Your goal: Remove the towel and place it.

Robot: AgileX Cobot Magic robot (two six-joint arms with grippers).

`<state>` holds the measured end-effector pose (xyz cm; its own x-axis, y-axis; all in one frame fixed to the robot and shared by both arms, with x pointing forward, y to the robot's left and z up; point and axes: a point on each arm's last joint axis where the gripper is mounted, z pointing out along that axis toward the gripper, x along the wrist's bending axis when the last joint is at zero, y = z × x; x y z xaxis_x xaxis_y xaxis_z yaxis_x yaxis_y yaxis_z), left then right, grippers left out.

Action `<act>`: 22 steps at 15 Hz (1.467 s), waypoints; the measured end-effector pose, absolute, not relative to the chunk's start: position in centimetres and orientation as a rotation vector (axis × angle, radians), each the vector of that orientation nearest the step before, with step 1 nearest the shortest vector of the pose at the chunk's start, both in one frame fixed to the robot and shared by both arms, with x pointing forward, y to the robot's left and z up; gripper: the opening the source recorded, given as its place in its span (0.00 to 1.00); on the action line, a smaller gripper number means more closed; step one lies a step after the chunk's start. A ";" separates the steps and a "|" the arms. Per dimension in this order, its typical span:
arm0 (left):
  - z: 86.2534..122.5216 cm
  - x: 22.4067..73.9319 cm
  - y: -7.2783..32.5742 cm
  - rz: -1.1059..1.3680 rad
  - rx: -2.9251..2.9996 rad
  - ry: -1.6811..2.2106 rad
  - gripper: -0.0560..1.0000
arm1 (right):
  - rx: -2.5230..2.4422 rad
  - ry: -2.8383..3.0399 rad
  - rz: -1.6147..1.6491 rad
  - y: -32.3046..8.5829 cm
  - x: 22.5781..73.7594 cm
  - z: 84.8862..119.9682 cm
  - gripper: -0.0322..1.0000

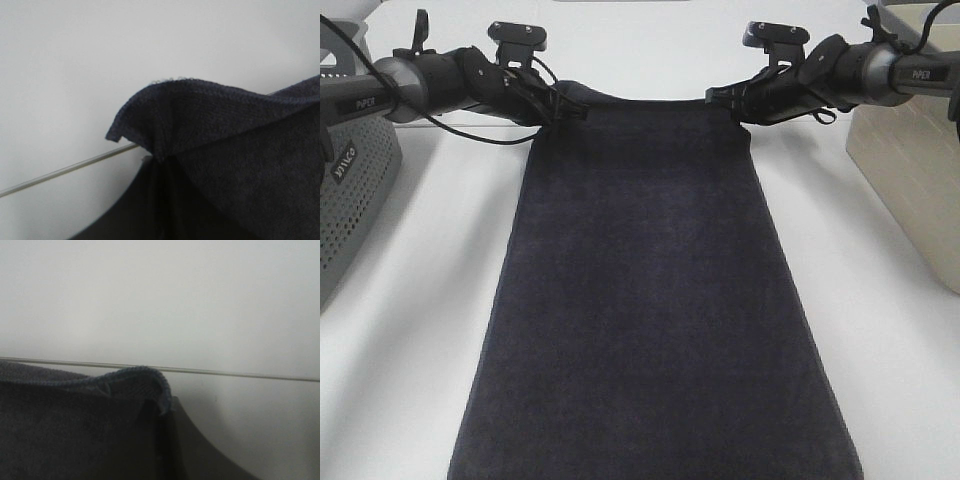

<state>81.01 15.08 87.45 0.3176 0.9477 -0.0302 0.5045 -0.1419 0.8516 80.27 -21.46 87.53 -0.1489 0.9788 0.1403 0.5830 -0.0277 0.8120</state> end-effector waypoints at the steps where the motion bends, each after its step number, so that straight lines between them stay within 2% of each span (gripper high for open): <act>1: 87.4 81.0 15.1 0.699 1.771 1.302 0.06 | 1.634 1.766 1.062 -21.5 80.3 87.5 0.05; 8: 87.2 81.2 15.2 0.723 1.750 1.298 0.07 | 1.606 1.735 1.089 -21.4 80.7 88.6 0.06; 10: 87.3 81.2 15.2 0.727 1.746 1.297 0.12 | 1.616 1.740 1.083 -21.4 80.7 88.0 0.09; 11: 87.2 81.3 15.2 0.733 1.741 1.296 0.17 | 1.625 1.739 1.085 -21.4 80.7 87.8 0.13; 15: 85.5 81.3 15.3 0.743 1.735 1.308 0.49 | 1.631 1.708 1.097 -21.5 80.8 87.8 0.54; 17: 85.3 81.3 15.3 0.744 1.735 1.309 0.55 | 1.628 1.701 1.099 -21.5 80.9 87.8 0.60; 22: 85.3 81.3 15.3 0.732 1.741 1.315 0.57 | 1.613 1.755 1.075 -21.4 80.7 87.5 0.62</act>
